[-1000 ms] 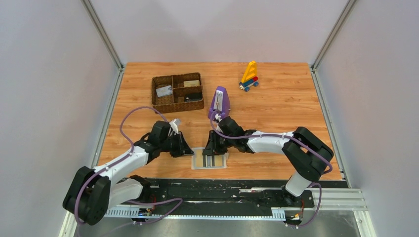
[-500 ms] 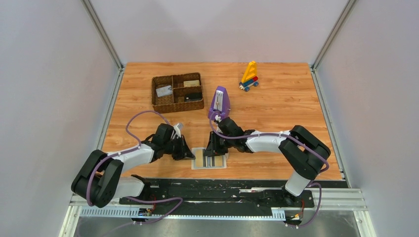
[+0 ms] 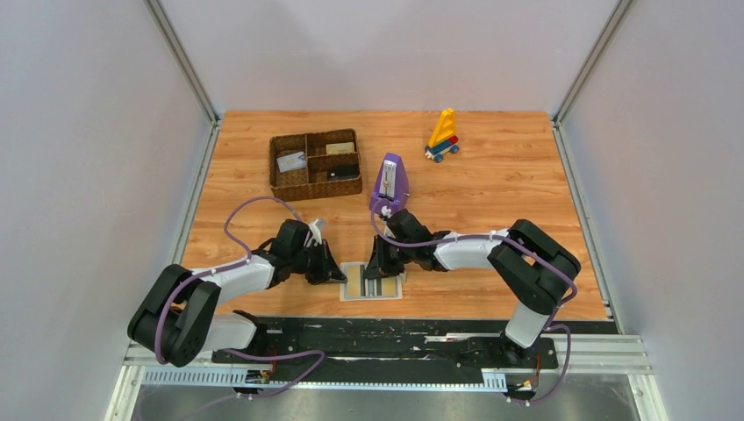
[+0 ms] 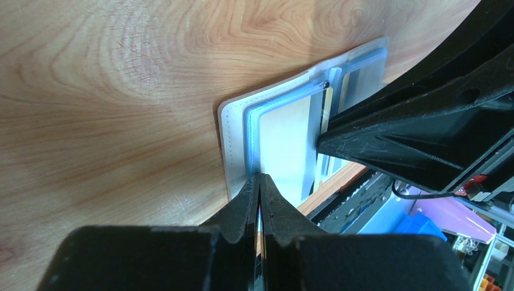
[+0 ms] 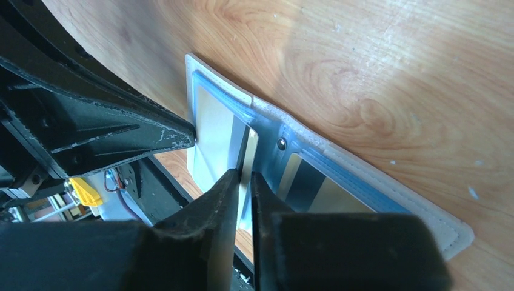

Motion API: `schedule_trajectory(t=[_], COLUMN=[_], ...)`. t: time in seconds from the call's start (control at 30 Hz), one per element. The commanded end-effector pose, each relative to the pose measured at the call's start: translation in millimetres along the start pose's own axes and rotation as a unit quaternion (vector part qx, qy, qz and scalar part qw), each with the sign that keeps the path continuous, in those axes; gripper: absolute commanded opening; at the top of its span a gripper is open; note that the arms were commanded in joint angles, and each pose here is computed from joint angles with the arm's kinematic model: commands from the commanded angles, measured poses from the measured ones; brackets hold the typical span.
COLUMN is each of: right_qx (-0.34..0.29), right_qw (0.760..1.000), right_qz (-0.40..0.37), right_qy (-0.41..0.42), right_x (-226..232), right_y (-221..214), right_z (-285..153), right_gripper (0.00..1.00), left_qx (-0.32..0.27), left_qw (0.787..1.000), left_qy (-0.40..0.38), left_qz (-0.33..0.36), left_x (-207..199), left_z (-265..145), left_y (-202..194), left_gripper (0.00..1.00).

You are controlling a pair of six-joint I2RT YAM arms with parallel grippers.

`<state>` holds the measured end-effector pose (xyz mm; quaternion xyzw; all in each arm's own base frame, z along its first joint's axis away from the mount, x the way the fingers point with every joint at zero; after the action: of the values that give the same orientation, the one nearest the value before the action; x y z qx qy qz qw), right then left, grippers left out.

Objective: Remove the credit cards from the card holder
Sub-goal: Remove the credit card from the card holder.

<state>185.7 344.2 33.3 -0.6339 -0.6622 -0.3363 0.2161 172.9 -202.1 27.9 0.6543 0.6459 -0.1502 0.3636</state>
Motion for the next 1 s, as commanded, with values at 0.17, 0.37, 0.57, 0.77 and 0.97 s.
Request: schedule_trajectory(t=[0.17, 0.37, 0.57, 0.77, 0.97], right_qx=[-0.020, -0.028, -0.051, -0.114, -0.191], right_qw=[0.999, 0.999, 0.998, 0.989, 0.951], right_qz=[-0.001, 0.004, -0.022, -0.094, -0.230], right_qy=[0.025, 0.027, 0.024, -0.023, -0.078], right_x=[2, -3, 3, 10, 23], right_y=[12, 17, 24, 42, 57], right_z=[-8, -21, -41, -71, -95], right_gripper=[0.00, 0.00, 0.00, 0.00, 0.00], left_qx=[0.007, 0.015, 0.018, -0.009, -0.049], left_qw=[1.000, 1.000, 1.000, 0.999, 0.997], left_qy=[0.024, 0.027, 0.021, -0.008, -0.047], left_qz=[0.005, 0.001, 0.004, 0.032, 0.038], left_x=[11, 12, 3, -37, -77], left_z=[1, 2, -4, -30, -58], left_y=[-5, -8, -3, 24, 47], left_gripper=[0.09, 0.09, 0.11, 0.22, 0.38])
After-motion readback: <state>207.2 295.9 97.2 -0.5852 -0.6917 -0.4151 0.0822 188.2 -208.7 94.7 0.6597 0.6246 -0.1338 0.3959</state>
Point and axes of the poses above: each gripper's point midway between its finger pads, its own z axis out along the fingers, its own x axis along the line the jaws close on, y = z × x, the point moved 1 cm from there along -z, back along the fingers, and after that the axes turned 6 degrees about z, right-handed, at the moved point
